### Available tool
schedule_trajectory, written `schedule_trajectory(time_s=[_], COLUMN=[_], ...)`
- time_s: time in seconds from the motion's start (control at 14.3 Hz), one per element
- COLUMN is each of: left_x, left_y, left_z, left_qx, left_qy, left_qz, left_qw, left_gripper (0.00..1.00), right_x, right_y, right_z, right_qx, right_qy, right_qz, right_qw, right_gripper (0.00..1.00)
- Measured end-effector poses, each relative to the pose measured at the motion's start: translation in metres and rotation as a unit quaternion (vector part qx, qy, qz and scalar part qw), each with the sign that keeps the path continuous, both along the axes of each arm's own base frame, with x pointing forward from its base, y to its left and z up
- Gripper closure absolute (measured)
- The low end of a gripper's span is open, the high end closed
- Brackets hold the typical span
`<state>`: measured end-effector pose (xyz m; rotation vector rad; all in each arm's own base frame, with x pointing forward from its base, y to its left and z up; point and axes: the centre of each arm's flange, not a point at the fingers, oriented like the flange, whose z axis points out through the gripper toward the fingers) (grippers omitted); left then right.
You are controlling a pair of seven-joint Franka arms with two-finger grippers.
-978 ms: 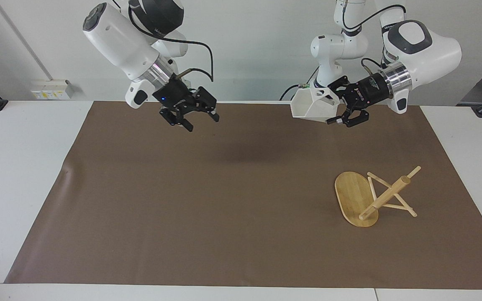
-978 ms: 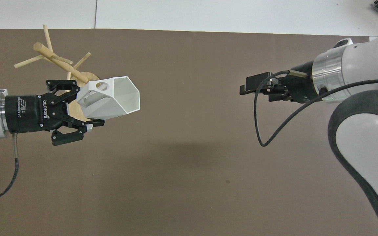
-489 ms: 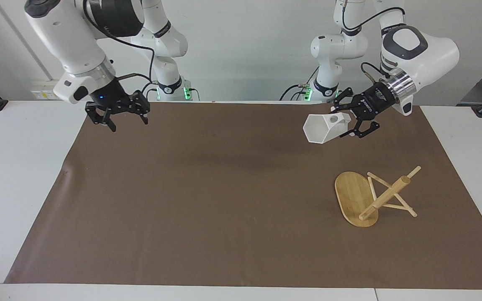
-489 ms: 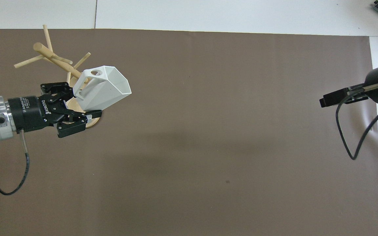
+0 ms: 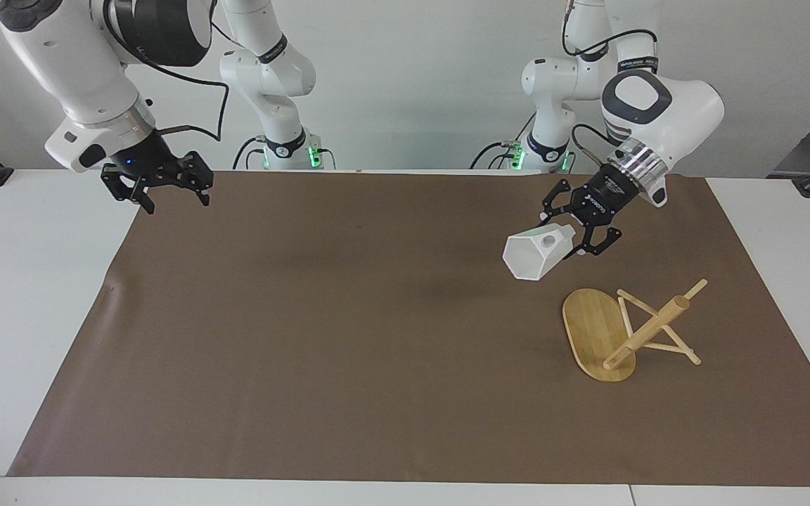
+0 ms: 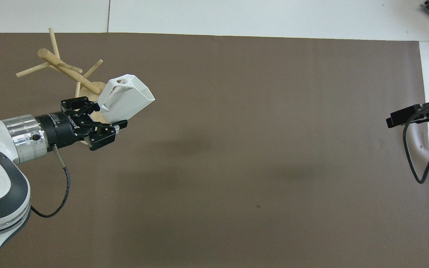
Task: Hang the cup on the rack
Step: 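Carry the cup with the left gripper toward the wooden rack peg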
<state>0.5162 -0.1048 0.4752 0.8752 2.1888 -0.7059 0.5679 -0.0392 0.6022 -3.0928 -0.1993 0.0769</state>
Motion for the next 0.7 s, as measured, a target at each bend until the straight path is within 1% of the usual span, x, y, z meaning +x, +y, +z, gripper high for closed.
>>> schedule_trajectory(time_s=[0.21,0.56,0.7], left_x=[0.005,0.013,0.016], left_y=[0.008,0.020,0.025], left_z=[-0.007,-0.016,-0.023], left_qx=[0.007,0.018,0.021], left_qy=[0.002,0.001,0.005], left_qz=[0.032,0.088,0.108], left_qw=[0.999,0.996,0.994], left_gripper=[0.29,0.29,0.29], right_x=[-0.001,-0.001,-0.002], right_y=[0.002,0.006,0.007], right_z=[0.000,0.000,0.003], right_qx=[-0.001,-0.002,-0.002], right_qy=[0.005,0.006,0.004], right_qz=[-0.016,-0.034,-0.034], right_qw=[1.000,0.999,0.999], right_gripper=[0.00,0.00,0.00])
